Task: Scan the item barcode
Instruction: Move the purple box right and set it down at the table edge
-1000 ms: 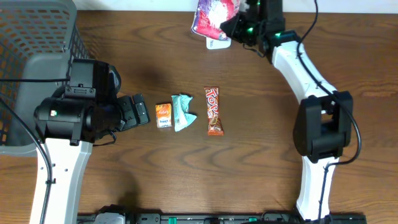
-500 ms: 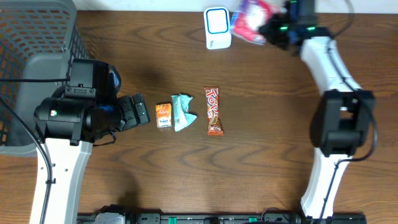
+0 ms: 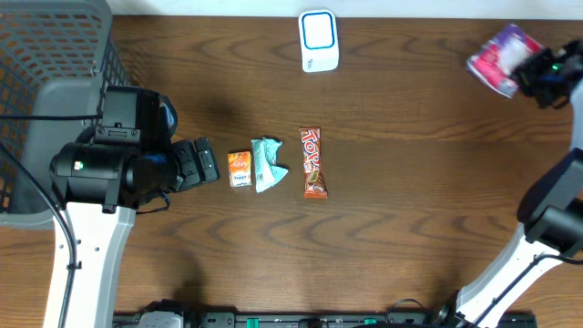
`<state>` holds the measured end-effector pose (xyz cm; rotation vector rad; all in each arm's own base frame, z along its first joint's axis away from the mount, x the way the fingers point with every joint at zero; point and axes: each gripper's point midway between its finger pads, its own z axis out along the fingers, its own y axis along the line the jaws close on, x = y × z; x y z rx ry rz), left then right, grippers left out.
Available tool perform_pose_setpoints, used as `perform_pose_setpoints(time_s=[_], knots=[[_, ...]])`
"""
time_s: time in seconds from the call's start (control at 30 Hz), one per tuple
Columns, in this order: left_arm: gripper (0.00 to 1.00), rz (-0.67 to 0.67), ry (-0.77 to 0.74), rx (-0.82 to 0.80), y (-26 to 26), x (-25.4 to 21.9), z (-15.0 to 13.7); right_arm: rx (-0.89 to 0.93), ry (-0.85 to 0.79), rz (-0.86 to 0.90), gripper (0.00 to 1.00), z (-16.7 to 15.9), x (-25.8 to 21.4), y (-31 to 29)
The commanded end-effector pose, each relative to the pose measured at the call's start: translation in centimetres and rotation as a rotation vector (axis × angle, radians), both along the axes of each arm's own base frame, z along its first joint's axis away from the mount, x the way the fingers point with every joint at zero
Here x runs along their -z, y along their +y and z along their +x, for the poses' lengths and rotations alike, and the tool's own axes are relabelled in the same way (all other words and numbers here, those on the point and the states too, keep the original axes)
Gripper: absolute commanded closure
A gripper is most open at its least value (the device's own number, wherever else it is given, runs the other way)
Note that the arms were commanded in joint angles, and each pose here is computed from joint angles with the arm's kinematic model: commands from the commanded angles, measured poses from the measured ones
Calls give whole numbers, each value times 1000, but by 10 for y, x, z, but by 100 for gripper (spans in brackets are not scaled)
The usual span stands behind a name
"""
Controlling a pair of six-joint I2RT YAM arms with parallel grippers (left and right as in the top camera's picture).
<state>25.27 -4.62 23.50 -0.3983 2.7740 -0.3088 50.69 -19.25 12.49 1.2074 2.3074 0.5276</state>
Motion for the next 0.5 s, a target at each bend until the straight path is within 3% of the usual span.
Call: perform_pose_setpoints(time_s=[0.0, 0.03, 0.1, 0.17, 0.2, 0.33, 0.47], knots=[[2, 6, 0, 15, 1, 0, -1, 139, 47, -66, 99, -15, -6, -26], [2, 5, 0, 16, 1, 0, -1, 170, 63, -75, 97, -19, -3, -32], [2, 6, 0, 15, 1, 0, -1, 220, 83, -100, 81, -23, 3, -41], [2, 5, 0, 16, 1, 0, -1, 222, 73, -108, 43, -21, 5, -43], [2, 5, 0, 16, 1, 0, -1, 222, 70, -109, 34, -21, 5, -43], [2, 5, 0, 16, 1, 0, -1, 145, 42, -85, 24, -18, -1, -33], [2, 5, 0, 16, 1, 0, -1, 14, -73, -76, 18, -11, -39, -15]])
